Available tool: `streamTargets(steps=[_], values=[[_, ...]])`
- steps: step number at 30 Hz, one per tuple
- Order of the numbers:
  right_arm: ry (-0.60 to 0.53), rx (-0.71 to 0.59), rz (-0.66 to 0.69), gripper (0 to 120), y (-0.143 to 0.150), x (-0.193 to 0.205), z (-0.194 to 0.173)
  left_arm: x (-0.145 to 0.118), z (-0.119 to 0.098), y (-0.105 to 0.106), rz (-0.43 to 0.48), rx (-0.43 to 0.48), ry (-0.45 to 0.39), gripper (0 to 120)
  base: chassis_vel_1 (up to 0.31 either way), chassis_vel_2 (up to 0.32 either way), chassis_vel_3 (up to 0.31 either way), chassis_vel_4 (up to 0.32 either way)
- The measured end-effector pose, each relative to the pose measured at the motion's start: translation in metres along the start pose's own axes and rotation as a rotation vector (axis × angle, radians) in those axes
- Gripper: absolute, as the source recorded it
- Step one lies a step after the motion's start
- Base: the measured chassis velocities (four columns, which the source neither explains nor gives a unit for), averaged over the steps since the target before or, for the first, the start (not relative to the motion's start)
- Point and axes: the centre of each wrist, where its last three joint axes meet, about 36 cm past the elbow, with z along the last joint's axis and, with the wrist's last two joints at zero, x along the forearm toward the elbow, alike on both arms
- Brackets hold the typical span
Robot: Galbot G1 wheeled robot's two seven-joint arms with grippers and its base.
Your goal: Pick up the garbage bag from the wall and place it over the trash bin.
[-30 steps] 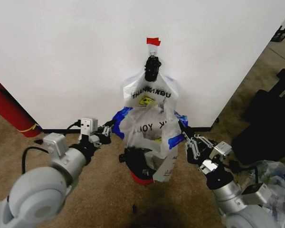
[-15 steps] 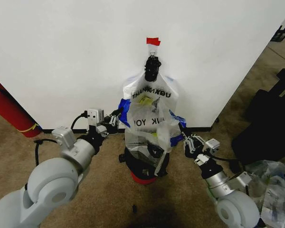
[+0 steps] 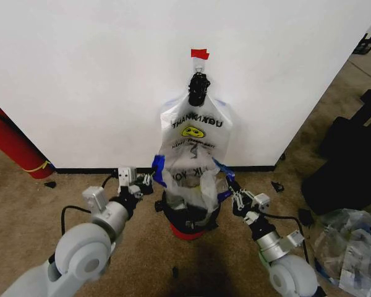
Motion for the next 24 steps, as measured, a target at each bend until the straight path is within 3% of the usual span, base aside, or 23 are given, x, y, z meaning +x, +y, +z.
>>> streamTargets(steps=[7, 24], values=[[0.037, -0.004, 0.026, 0, 0.002, 0.01, 0.017, 0.003, 0.024, 0.0, -0.041, 0.022, 0.062, 0, 0.0, 0.0, 0.0, 0.0], [0.133, -0.039, 0.117, 0, -0.002, 0.021, 0.048, -0.005, 0.044, 0.01, -0.116, 0.046, 0.186, 0, 0.0, 0.0, 0.0, 0.0]])
